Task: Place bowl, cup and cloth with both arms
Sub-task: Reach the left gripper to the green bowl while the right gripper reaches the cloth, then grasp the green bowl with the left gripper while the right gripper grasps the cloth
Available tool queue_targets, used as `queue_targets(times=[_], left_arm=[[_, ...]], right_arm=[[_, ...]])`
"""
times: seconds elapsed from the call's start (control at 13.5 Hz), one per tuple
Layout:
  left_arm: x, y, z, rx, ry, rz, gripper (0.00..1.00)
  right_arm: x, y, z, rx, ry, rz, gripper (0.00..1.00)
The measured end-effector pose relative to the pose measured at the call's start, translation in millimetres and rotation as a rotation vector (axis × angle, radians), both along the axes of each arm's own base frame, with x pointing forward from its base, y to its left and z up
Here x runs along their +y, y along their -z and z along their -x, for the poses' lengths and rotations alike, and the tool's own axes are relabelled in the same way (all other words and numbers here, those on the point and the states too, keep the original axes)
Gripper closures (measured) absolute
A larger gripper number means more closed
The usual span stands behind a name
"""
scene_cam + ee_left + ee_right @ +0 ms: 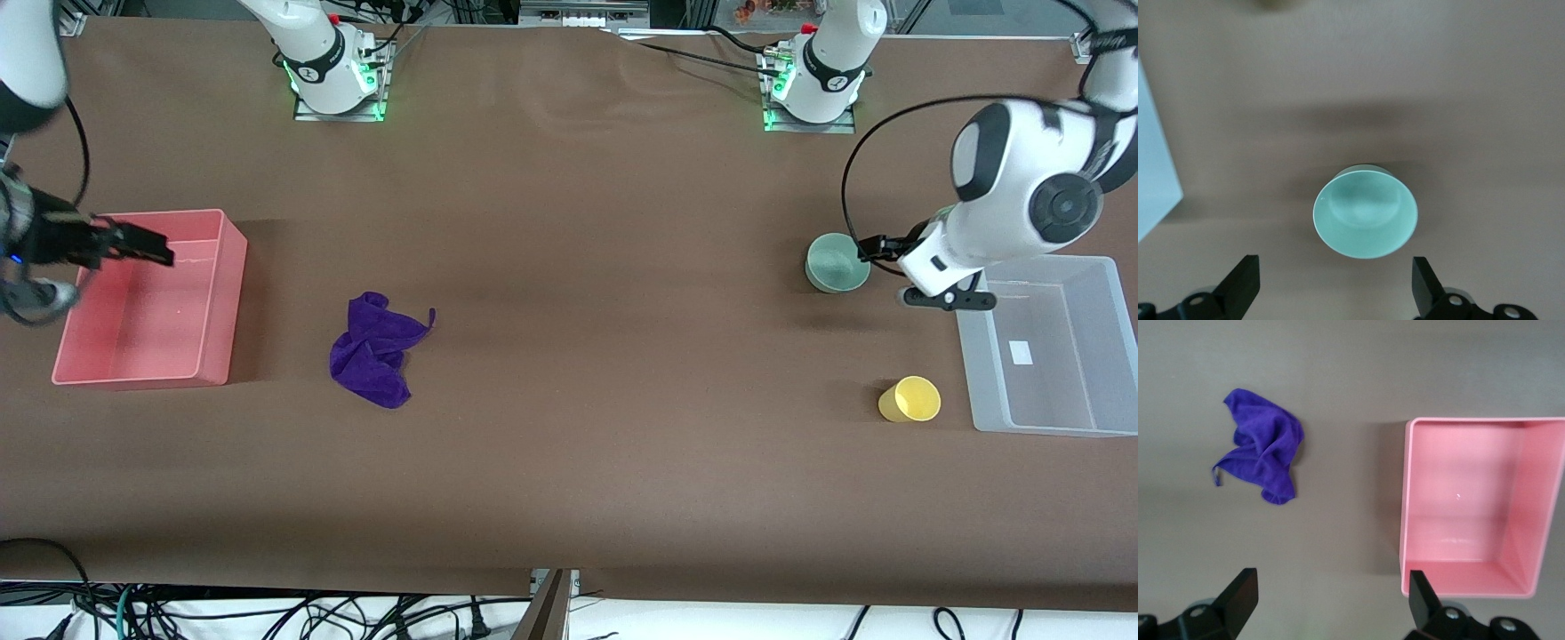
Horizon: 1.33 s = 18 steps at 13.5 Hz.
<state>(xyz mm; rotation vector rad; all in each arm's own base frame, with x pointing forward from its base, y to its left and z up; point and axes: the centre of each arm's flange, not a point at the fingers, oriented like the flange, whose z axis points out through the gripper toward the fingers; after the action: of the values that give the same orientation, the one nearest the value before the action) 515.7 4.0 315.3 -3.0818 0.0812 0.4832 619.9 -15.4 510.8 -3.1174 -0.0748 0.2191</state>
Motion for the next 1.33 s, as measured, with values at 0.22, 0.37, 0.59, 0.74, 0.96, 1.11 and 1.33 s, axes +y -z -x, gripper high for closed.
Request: queue_targets(times=[0.22,0.37,0.59,0.74,0.96,1.11,1.33], left_arm=[[-1,62,18,0.008,0.148,0.030,0.00],[3,92,23,-0.012,0.288,0.080,0.00],[21,126,21,-0.042,0.428,0.138,0.03],[23,137,21,-0.041,0.459,0.152,0.23],[23,135,19,-0.047,0.478,0.156,0.55],[23,134,16,-0.052,0.489,0.157,0.76],[24,113,7,-0.016,0.489,0.161,0.96]], right_arm=[[31,102,-14,-0.106,-0.038,-0.021,0.00],[54,167,-5,-0.161,-0.040,-0.032,0.00],[70,223,6,-0.164,-0.023,-0.044,0.00],[81,247,4,-0.178,-0.030,-0.055,0.00],[109,280,4,-0.191,0.011,-0.066,0.00],[127,294,6,-0.197,0.022,-0.072,0.00],[132,309,8,-0.200,0.020,-0.076,0.02]])
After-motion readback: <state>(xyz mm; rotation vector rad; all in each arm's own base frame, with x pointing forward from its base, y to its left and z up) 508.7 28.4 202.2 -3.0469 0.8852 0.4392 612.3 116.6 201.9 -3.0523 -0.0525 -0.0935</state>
